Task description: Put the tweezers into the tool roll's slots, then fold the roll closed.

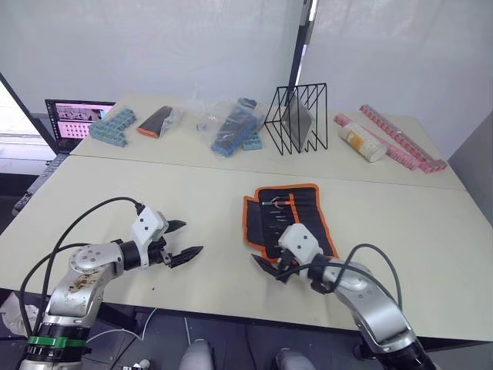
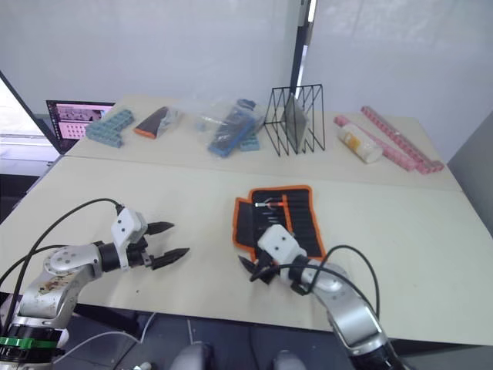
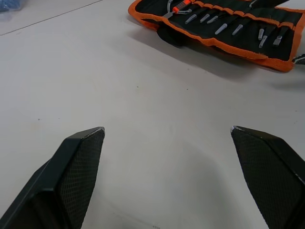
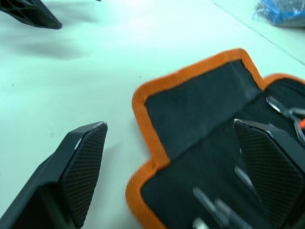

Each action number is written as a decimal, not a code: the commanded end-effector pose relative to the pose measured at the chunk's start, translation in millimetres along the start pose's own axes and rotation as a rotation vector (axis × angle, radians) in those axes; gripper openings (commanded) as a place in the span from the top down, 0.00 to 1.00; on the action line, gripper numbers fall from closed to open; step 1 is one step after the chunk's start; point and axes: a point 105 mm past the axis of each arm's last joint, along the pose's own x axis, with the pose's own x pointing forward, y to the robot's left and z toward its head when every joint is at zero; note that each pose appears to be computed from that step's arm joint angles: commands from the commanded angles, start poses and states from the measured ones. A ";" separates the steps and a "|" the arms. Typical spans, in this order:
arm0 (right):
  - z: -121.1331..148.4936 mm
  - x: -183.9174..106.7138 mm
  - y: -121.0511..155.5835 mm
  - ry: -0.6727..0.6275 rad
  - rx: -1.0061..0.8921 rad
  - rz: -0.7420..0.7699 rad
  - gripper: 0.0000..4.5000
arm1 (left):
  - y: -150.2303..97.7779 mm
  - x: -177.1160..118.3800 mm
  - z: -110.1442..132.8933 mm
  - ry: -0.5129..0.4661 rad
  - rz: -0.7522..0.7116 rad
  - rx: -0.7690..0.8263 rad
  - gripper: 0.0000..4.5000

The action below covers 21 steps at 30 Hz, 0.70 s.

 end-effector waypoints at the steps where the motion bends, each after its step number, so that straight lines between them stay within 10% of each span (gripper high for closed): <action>1: 6.2 11.3 0.8 -0.012 -0.017 -0.023 0.01 | -2.4 -4.9 14.4 -0.026 -0.029 0.009 0.00; 7: -0.1 27.1 -6.6 0.031 -0.003 -0.056 0.01 | -3.3 -8.1 11.6 -0.005 -0.017 0.017 0.00; 21: 16.2 32.7 -10.1 -0.040 -0.062 0.003 0.99 | 6.3 4.9 17.8 0.002 -0.019 0.112 0.00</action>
